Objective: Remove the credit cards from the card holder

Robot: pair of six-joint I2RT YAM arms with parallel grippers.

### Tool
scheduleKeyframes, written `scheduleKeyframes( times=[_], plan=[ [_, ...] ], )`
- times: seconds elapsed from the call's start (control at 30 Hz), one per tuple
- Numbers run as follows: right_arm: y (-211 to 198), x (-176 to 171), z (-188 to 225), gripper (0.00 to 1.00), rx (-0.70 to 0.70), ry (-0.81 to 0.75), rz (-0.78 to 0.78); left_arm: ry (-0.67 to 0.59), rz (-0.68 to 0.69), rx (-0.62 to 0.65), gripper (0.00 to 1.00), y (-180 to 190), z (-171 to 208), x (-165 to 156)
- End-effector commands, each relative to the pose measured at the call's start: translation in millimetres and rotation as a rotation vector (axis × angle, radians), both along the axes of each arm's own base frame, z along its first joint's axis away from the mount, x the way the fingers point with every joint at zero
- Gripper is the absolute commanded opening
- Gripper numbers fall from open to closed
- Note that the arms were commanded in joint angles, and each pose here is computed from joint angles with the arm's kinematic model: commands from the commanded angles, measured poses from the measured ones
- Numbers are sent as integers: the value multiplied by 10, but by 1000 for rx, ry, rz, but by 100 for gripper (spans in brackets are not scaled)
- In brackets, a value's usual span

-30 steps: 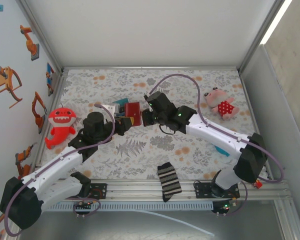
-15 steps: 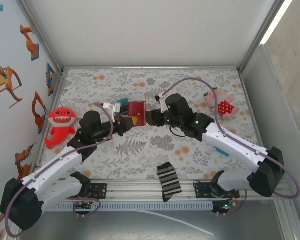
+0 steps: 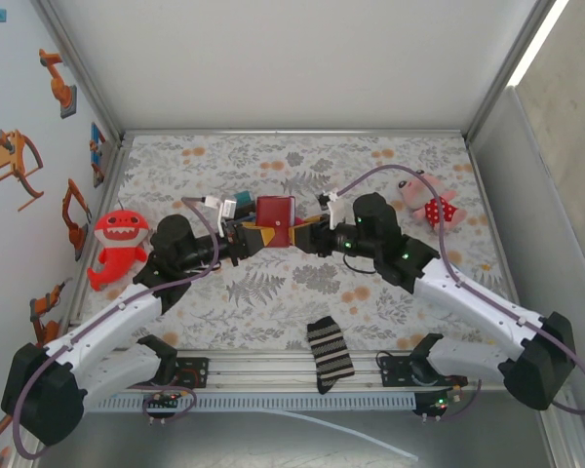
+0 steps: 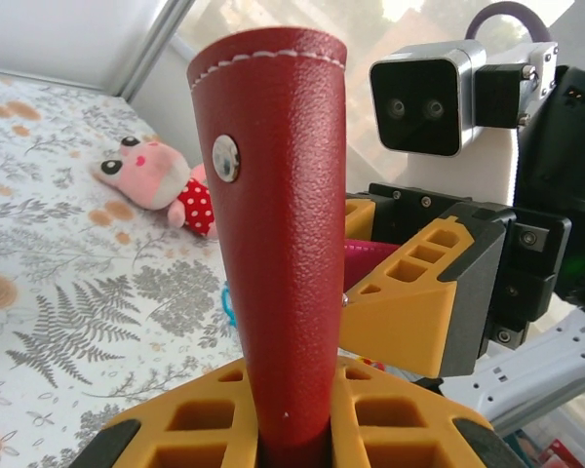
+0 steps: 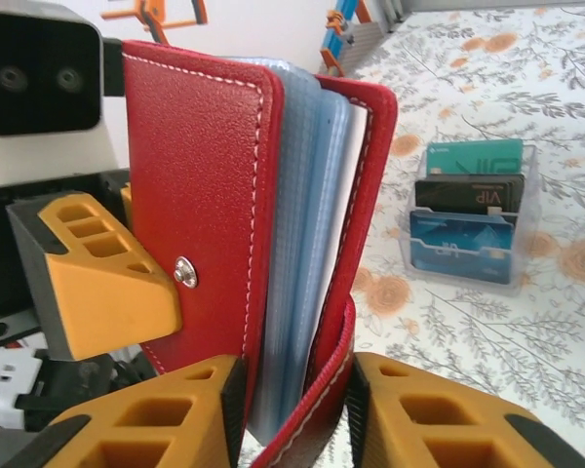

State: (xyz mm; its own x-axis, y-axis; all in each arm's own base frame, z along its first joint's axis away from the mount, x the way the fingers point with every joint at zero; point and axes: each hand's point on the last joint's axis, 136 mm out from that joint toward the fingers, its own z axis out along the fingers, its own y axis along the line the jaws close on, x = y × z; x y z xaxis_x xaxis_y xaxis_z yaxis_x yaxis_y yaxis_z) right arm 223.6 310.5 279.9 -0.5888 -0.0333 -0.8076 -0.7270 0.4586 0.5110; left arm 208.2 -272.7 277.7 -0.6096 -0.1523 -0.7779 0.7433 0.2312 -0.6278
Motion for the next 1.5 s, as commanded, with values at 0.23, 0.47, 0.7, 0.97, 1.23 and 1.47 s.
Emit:
scheduleKeyframes(
  times=[0.23,0.47,0.7,0.97,1.23,1.47],
  plan=[
    [-52,-87,181,26,77,-62,36,-109,-82,-110,0,8,396,-183],
    [-102,-95,252,24,103,-85,27,-120,-96,-113,0,11,412,-217],
    [-108,-46,239,23,107,-79,9,-135,-129,-120,0,-5,436,-270],
    [12,-80,253,25,141,-61,77,-132,-130,-124,0,-15,433,-256],
    [116,-194,326,29,202,-55,175,-130,-139,-151,0,-30,456,-245],
    [126,-305,423,25,244,-75,235,-126,-148,-155,0,-47,476,-241]
  ],
)
